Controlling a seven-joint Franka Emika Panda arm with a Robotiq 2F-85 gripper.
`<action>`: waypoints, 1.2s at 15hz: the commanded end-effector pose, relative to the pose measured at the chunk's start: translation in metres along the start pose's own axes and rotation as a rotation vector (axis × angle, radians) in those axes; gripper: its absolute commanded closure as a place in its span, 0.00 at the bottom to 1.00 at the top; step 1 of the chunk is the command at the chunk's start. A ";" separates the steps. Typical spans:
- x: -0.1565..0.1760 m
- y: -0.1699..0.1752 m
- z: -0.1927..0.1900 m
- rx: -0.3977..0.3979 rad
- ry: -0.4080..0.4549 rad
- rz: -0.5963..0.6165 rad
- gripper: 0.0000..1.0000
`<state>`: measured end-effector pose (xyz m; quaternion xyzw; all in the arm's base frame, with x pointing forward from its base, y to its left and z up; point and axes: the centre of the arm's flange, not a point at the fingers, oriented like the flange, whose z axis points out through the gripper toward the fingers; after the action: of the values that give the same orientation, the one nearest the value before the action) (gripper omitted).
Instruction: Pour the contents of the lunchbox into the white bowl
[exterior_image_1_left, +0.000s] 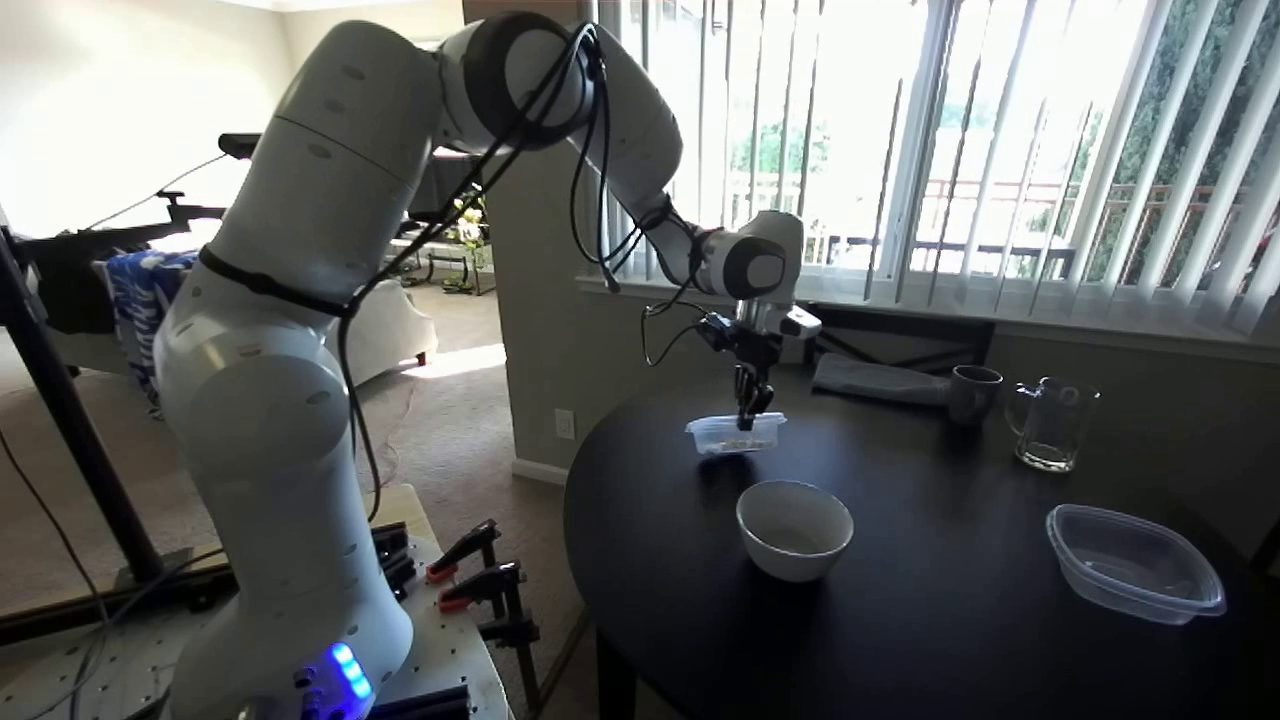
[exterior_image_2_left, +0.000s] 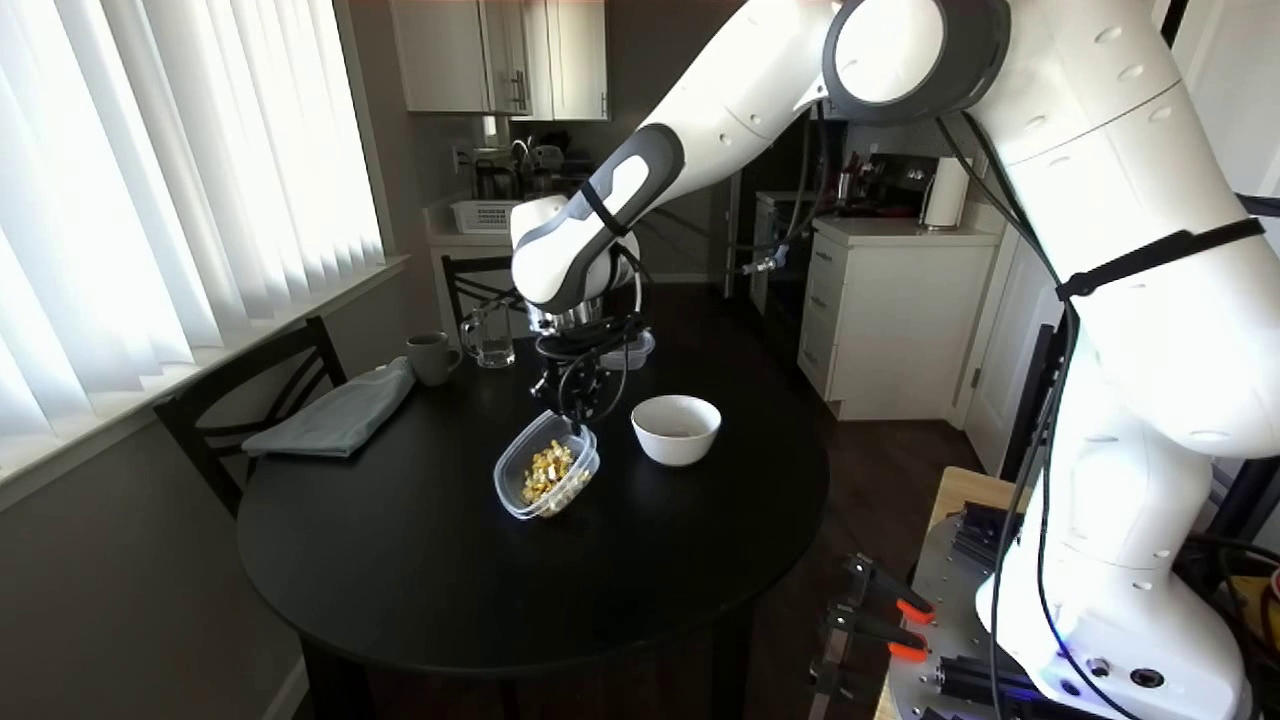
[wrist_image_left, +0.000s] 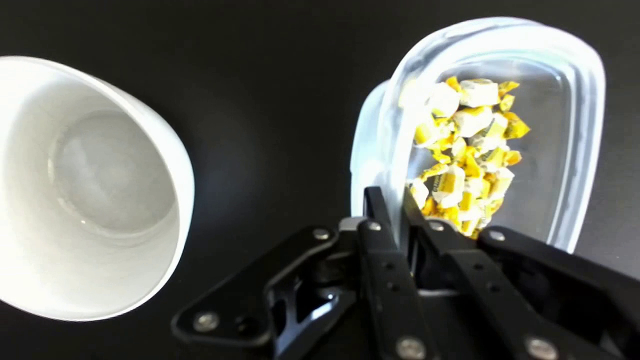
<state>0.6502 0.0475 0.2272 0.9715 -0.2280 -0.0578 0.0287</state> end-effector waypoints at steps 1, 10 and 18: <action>-0.030 0.025 -0.054 0.040 -0.019 -0.013 0.96; -0.045 0.076 -0.114 0.081 0.048 0.085 0.96; -0.043 0.128 -0.125 0.052 0.057 0.190 0.96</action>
<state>0.5925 -0.0287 0.3479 0.9558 -0.2924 -0.0316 0.0057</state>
